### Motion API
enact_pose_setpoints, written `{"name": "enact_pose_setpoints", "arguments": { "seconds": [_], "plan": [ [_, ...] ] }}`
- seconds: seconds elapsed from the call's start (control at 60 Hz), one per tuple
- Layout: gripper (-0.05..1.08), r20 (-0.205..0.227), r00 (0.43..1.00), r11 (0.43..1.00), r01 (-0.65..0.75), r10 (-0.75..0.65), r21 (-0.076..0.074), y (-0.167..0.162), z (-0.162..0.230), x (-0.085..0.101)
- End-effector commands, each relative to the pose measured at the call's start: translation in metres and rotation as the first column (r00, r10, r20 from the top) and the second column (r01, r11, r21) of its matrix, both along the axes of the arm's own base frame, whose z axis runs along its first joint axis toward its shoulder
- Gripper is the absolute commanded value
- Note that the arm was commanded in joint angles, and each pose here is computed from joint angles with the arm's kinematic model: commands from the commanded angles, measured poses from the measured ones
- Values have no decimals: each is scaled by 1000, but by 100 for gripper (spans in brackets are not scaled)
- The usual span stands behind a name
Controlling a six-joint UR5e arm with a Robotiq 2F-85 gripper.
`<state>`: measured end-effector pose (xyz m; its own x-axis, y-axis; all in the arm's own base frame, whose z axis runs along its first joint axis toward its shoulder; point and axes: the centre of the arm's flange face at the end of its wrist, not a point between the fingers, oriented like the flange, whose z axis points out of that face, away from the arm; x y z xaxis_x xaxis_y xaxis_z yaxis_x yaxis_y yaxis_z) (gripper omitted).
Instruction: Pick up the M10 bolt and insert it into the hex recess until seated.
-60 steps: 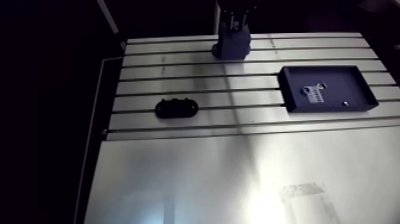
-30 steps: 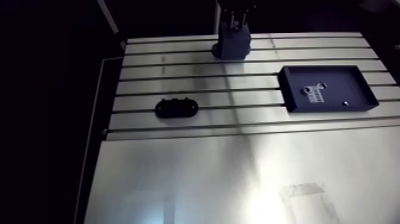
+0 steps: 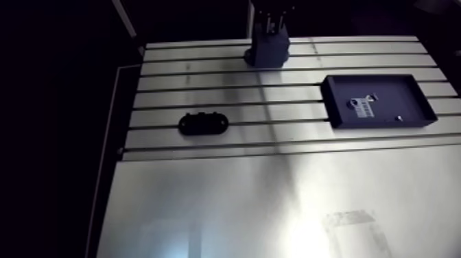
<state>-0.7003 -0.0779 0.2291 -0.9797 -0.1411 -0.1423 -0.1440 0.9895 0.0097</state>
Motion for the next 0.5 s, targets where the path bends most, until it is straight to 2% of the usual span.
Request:
{"name": "enact_pose_setpoints", "arguments": {
  "seconds": [0.017, 0.5],
  "plan": [
    [67, -1, 1000, 1000, -1, 1, 0, 0, 1, -1],
    [71, 3, 1000, 1000, -2, 2, -1, 0, -1, 1]
  ]
}}
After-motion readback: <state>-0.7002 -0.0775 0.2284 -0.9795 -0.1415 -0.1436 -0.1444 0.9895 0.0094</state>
